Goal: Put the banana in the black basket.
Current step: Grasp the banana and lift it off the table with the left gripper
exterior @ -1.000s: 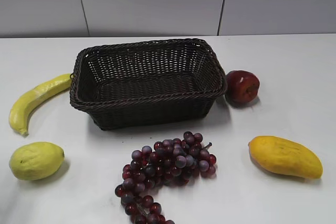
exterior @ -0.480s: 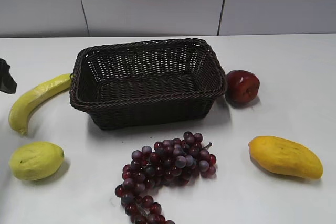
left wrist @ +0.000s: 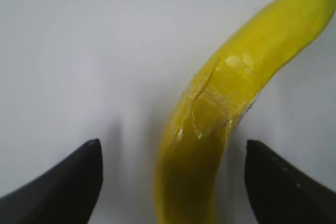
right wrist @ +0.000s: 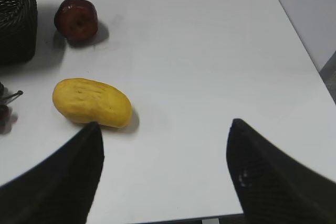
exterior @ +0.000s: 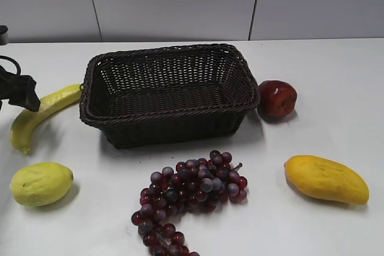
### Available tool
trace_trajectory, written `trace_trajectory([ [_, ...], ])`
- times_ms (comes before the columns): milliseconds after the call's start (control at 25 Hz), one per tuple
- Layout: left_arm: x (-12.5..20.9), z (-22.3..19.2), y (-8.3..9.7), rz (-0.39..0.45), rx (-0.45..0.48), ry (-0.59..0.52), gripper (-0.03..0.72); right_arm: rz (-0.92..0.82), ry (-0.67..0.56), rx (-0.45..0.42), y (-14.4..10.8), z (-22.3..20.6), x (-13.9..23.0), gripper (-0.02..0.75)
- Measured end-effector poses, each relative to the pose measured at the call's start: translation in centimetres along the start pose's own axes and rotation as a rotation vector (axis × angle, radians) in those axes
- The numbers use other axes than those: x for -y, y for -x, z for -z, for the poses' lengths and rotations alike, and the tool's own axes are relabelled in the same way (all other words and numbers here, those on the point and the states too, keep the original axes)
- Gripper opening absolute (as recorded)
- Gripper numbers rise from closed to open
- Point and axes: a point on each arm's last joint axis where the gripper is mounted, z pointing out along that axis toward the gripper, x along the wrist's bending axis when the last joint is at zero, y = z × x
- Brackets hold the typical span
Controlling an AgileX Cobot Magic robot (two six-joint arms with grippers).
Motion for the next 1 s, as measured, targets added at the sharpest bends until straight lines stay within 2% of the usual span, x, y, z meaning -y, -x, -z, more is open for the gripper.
trace_trajectory([
  [320,-0.3,-1.0,0.6,-0.072,0.008,0.015,0.631,0.000,0.000,0.000,0.0,0.0,0.0,0.584],
  [720,0.6,-3.8,0.2,-0.082,0.004,-0.045,0.613,0.000,0.000,0.000,0.0,0.0,0.0,0.584],
  [800,0.5,-3.8,0.2,-0.085,0.001,-0.039,0.561,0.000,0.000,0.000,0.0,0.0,0.0,0.584],
  [960,0.5,-3.9,0.2,-0.085,-0.001,-0.036,0.340,0.000,0.000,0.000,0.0,0.0,0.0,0.584],
  [1000,0.5,-3.9,0.2,-0.085,-0.001,-0.036,0.308,0.000,0.000,0.000,0.0,0.0,0.0,0.584],
])
